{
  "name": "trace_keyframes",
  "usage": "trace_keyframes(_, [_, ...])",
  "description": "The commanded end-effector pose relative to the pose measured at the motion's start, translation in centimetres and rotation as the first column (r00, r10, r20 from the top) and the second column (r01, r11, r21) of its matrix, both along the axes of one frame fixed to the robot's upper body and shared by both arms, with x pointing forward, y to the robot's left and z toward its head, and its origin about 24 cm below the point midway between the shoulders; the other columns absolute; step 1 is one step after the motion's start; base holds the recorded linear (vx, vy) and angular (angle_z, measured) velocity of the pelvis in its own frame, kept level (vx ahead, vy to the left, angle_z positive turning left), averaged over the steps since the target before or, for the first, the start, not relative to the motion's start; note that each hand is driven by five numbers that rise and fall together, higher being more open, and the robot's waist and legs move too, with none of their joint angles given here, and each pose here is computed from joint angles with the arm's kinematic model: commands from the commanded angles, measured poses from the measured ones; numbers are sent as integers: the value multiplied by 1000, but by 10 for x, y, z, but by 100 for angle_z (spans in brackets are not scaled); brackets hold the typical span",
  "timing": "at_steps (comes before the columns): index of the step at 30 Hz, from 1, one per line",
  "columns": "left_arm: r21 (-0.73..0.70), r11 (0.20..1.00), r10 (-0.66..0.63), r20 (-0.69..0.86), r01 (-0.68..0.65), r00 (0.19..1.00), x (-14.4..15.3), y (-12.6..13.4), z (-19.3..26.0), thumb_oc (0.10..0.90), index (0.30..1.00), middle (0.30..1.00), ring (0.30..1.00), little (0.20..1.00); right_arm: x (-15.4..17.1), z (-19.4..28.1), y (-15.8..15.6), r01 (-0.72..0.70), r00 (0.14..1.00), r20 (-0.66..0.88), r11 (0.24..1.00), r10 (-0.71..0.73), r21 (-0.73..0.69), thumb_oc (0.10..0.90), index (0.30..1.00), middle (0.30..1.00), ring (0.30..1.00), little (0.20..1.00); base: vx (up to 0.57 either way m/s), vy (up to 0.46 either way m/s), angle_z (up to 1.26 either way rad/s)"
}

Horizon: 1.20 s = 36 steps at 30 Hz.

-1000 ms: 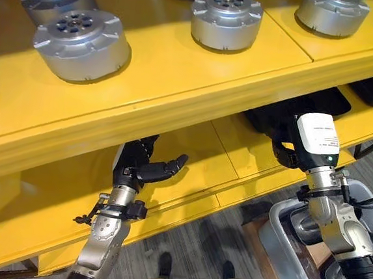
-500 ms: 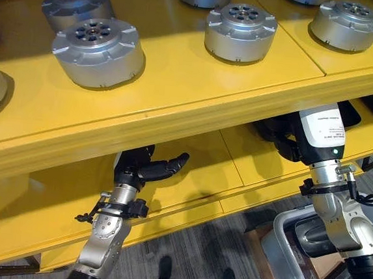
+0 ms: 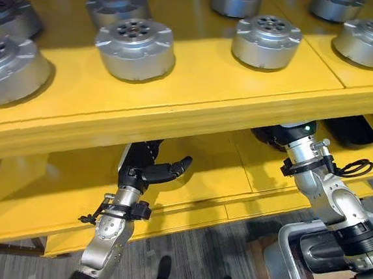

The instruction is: Move parts from the plastic box to the shelf.

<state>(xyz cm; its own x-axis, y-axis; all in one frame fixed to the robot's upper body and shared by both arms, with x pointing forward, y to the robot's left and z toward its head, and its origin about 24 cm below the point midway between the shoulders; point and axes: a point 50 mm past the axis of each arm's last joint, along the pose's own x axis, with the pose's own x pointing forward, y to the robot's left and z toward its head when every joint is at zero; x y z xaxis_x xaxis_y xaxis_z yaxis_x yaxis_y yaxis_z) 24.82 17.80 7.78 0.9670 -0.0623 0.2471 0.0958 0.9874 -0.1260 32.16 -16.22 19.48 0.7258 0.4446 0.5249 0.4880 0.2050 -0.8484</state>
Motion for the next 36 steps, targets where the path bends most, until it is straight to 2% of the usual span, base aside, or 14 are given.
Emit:
trace_keyframes(1, [17, 1000, 3, 197, -7, 980, -3, 8, 37, 900, 1000, 1000, 1000, 1000, -1, 74, 15, -110, 957, 280, 989, 77, 102, 400, 300, 300, 300, 300, -193, -172, 70])
trace_keyframes(11, [6, 1000, 1, 203, -2, 979, -1, 9, 40, 900, 1000, 1000, 1000, 1000, -4, 79, 7, -105, 950, 307, 983, 54, 153, 400, 300, 300, 300, 300, -85, 10, 45])
trace_keyframes(18, [-28, 999, -21, 208, 27, 978, 4, 4, 42, 900, 1000, 1000, 1000, 1000, -4, 88, -1, -57, 941, 339, 990, 10, 130, 400, 300, 300, 300, 300, -5, 317, 32])
trace_keyframes(25, [8, 999, -39, 235, 38, 971, 6, 6, 48, 900, 1000, 1000, 1000, 1000, 6, 97, -8, 3, 943, 328, 989, -52, 147, 400, 300, 300, 300, 300, 23, 247, 15])
trace_keyframes(36, [28, 999, -45, 279, 38, 959, 9, 8, 61, 900, 1000, 1000, 1000, 1000, 38, 136, -15, 142, 929, 318, 975, -191, 170, 400, 300, 300, 300, 300, -26, 43, -10])
